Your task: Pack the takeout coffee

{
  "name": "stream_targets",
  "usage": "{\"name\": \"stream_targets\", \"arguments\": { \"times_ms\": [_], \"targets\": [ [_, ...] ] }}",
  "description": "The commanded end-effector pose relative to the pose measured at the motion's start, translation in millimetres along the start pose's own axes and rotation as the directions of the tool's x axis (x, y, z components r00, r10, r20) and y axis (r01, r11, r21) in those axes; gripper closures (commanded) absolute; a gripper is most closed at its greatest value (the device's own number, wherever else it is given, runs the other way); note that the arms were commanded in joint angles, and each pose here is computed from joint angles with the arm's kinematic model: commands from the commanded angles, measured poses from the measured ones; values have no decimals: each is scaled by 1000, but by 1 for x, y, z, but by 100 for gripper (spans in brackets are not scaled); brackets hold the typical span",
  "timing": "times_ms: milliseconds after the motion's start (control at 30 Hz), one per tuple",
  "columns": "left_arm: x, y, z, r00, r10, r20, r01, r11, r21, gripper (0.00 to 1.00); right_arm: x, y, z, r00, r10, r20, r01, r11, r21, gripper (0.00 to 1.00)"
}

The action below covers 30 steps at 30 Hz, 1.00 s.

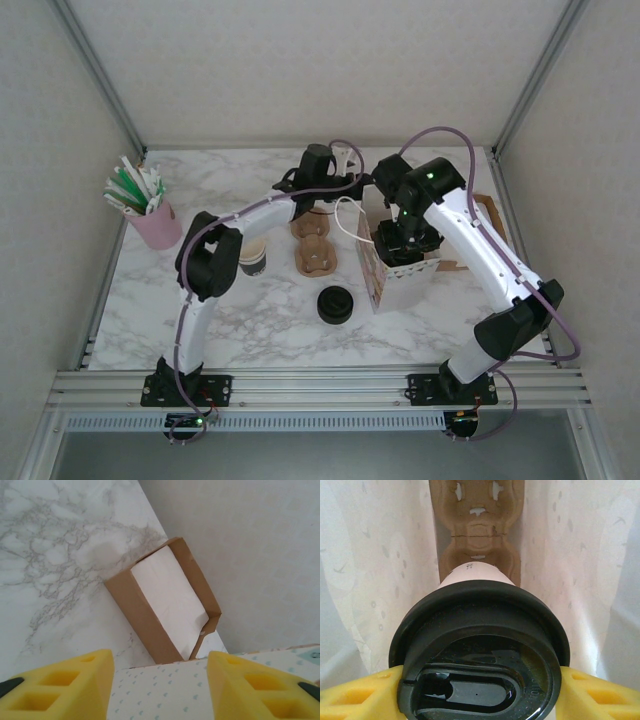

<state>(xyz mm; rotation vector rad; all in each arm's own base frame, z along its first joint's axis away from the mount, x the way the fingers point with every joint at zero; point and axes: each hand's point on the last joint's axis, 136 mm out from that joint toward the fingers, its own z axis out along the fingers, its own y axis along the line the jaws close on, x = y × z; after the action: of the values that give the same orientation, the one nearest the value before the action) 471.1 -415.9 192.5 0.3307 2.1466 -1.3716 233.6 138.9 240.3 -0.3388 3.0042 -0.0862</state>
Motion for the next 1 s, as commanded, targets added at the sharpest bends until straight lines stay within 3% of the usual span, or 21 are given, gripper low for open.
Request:
{"name": "stream_targets", "arguments": {
  "times_ms": [0, 400, 967],
  "targets": [
    [-28, -20, -26, 996, 25, 87, -26, 1000, 2, 45, 42, -16, -2, 984, -18, -176, 31, 997, 71, 32],
    [-48, -37, -94, 973, -13, 232, 19, 1000, -23, 31, 35, -14, 8, 982, -18, -188, 34, 996, 81, 32],
    [-10, -77, -198, 951, 18, 308, 11, 996, -90, 25, 27, -16, 22, 982, -5, -189, 19, 997, 72, 32]
  ]
}}
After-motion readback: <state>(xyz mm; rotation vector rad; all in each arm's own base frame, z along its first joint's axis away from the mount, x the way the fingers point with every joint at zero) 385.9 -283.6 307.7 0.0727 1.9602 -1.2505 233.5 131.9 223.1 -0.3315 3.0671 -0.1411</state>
